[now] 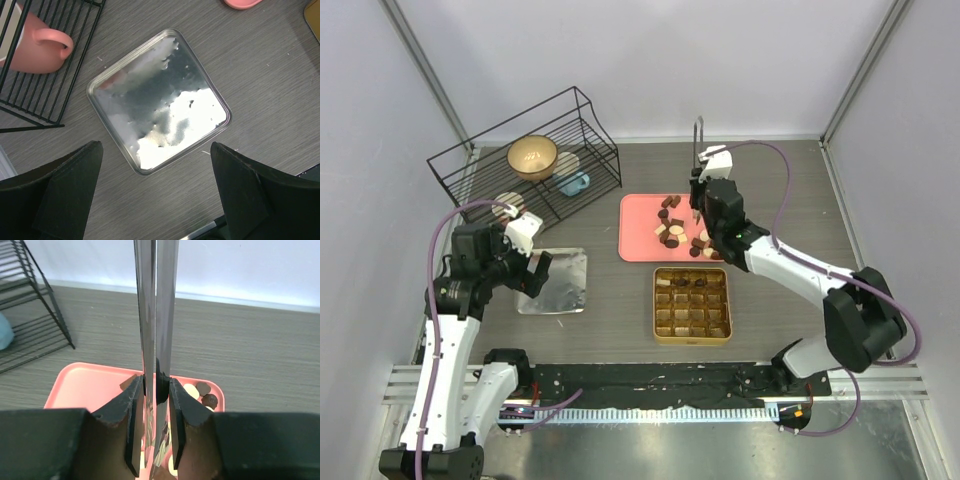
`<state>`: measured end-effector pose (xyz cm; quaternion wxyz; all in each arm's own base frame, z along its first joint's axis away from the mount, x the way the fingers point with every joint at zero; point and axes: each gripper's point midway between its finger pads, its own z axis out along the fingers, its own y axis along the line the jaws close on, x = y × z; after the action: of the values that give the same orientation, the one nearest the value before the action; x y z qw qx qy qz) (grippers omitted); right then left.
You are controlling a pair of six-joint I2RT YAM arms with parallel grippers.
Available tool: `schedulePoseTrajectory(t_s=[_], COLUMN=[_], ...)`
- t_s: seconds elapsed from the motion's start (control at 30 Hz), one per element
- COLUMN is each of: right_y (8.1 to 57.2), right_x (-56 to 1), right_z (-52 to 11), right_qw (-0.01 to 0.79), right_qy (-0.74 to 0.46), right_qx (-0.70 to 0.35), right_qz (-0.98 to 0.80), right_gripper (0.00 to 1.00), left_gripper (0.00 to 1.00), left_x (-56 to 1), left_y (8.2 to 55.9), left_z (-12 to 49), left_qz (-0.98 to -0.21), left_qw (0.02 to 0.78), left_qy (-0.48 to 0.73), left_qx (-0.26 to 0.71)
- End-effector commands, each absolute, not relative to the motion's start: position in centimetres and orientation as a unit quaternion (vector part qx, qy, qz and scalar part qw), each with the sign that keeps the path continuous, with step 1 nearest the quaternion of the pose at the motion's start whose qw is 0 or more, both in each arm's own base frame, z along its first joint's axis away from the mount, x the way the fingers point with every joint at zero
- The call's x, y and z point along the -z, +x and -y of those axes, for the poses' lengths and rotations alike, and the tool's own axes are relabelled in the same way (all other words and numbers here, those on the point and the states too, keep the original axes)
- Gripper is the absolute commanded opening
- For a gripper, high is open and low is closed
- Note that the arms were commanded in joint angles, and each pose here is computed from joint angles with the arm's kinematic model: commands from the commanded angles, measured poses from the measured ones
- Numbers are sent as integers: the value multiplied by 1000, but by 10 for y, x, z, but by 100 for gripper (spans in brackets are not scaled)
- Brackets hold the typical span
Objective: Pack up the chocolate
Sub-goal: Pick up the fake chocolate from the plate.
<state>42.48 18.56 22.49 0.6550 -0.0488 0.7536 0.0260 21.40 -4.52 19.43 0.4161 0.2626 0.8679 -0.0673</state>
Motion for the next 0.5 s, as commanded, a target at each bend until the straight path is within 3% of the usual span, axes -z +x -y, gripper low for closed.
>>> schedulePoseTrajectory(t_s=[0.0,0.47], right_y=[405,263], right_x=[-252,-246], right_z=[-192,-186], right_qw=[679,624], right_qy=[-55,-45], right_qx=[-70,-104], right_qz=[-728,-773], right_gripper=[18,18], left_gripper=[94,94], left_x=[-202,-200], left_y=[214,212], left_z=[46,47], left_qz=[-860,-855], left_qw=[430,431], left_qy=[267,281], left_qx=[68,66])
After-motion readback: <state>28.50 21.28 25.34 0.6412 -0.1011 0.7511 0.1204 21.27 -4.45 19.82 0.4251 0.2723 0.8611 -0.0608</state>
